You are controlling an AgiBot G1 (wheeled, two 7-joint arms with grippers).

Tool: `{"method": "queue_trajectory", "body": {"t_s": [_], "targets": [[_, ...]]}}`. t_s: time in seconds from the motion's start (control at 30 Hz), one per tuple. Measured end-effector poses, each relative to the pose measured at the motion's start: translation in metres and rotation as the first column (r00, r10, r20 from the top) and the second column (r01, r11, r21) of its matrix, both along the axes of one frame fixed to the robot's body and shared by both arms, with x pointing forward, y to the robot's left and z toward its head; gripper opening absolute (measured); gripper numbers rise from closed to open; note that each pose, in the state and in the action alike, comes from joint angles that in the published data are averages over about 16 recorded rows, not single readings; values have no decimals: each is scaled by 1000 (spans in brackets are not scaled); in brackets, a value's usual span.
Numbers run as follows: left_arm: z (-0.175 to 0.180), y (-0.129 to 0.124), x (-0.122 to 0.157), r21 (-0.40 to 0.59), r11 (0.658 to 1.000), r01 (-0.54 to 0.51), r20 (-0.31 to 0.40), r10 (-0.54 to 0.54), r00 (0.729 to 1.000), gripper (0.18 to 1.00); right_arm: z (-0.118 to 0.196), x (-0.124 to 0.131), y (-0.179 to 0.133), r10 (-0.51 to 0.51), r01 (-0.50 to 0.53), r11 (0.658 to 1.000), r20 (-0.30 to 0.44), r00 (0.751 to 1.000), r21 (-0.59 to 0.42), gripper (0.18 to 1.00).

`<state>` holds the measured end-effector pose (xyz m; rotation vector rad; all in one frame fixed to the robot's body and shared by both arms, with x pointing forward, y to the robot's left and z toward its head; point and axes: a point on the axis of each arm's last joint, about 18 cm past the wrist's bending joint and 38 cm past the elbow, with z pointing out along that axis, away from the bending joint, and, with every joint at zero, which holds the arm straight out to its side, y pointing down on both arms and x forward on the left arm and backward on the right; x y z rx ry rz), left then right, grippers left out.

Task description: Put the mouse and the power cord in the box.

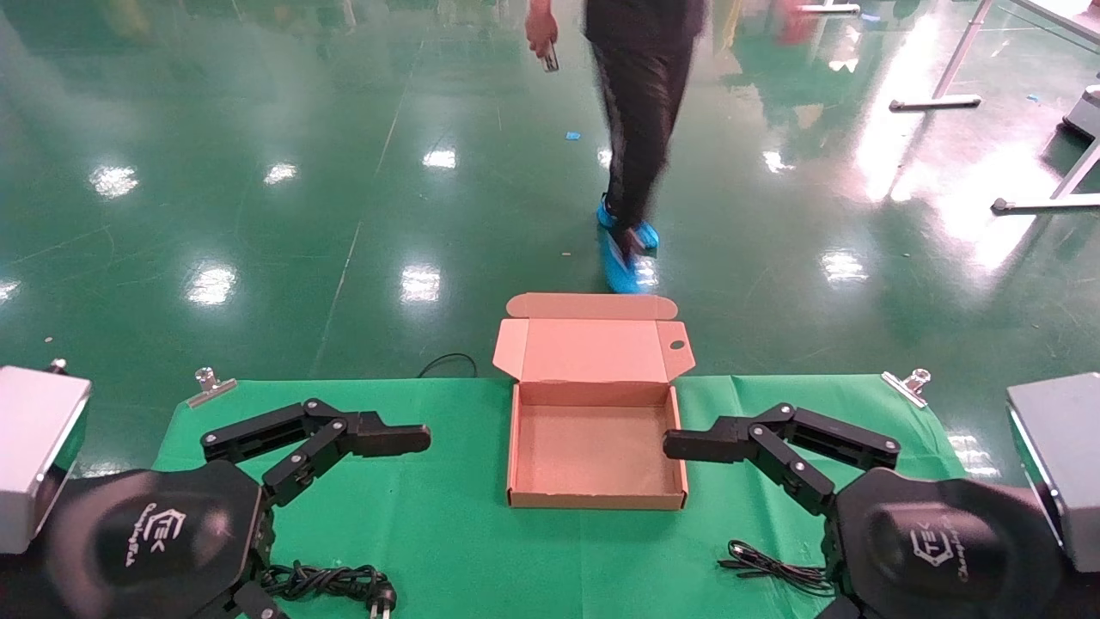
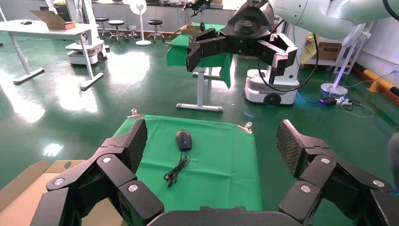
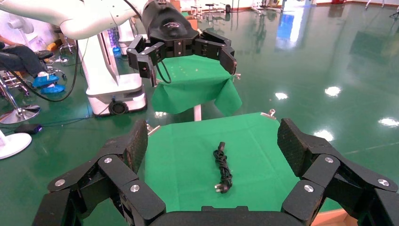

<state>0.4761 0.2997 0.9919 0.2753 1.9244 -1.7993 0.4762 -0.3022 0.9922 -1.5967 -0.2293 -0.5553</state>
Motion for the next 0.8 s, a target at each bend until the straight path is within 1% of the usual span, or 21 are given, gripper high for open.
{"method": "queue_trajectory", "body": {"t_s": [0.8], "targets": [[0, 0, 0, 0, 1000, 0, 0, 0, 1000, 1001, 0, 0, 0, 0, 0, 1000, 0, 1000, 0, 1001]]}}
